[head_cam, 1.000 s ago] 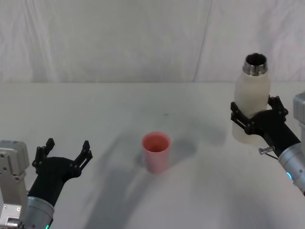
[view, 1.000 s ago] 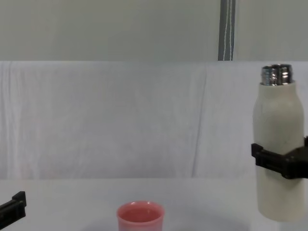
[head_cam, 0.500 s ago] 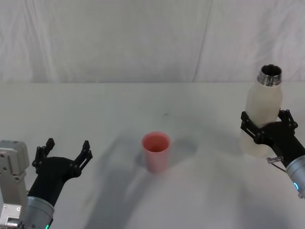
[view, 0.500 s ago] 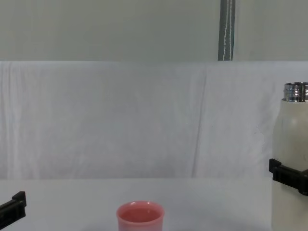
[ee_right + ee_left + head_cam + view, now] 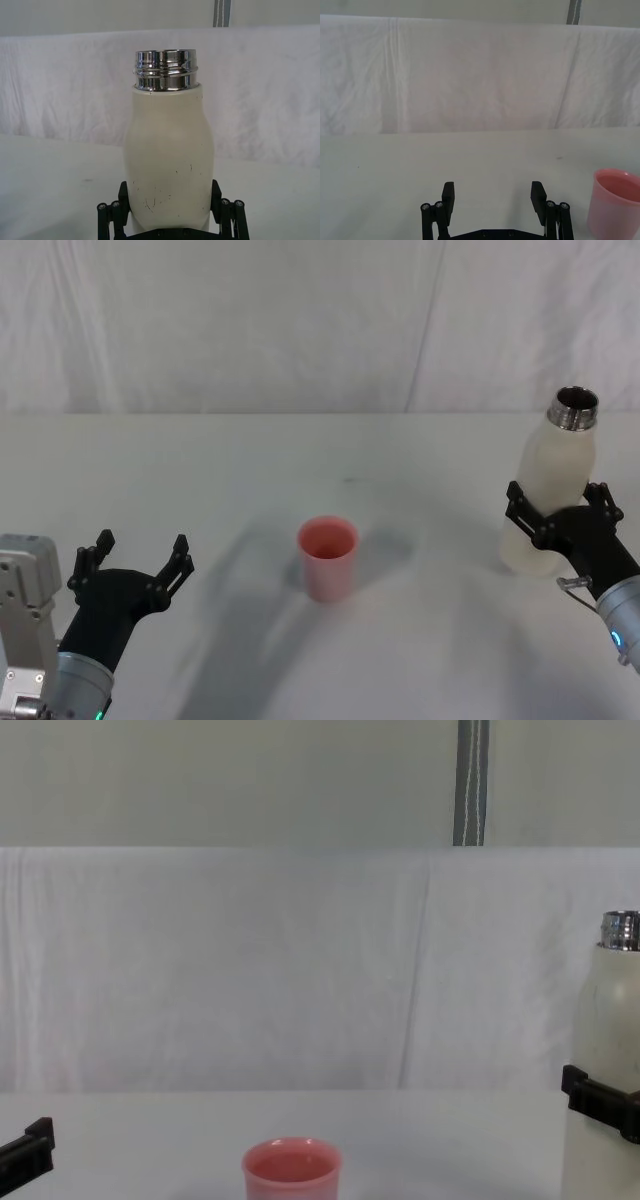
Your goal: Grasp the thermos with one hand and pour water into the cup lid.
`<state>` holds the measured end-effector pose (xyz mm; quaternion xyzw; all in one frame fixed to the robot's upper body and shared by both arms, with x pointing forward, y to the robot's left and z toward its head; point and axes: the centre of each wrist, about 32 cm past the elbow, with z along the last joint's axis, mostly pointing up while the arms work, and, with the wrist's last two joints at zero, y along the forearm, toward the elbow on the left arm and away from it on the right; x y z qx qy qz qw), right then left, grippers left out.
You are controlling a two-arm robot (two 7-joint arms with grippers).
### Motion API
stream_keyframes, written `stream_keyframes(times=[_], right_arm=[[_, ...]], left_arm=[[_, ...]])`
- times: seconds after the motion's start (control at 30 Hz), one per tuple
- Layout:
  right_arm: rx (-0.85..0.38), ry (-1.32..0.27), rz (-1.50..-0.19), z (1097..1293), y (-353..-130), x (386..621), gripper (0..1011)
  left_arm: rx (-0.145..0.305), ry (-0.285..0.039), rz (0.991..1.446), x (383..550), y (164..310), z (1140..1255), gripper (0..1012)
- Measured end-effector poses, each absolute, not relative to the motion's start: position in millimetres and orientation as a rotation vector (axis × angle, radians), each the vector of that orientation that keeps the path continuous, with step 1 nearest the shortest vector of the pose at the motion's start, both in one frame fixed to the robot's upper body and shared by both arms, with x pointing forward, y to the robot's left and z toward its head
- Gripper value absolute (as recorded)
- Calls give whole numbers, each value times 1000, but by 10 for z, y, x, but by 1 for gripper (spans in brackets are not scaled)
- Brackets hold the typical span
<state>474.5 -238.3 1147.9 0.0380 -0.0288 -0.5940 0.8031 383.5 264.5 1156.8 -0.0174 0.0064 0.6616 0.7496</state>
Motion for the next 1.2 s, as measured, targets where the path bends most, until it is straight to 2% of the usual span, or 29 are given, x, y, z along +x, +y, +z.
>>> stream_keyframes(times=[0.47,1.2], right_arm=[[87,-44,-1280,11361,-2389,4772,950],[74,-48,-1276,11311,-2399,4814,950]], left_arm=[[-38,14,1446,3835,2645,11568,1001],[-38,14,1446,3835,2645,11568,1001]])
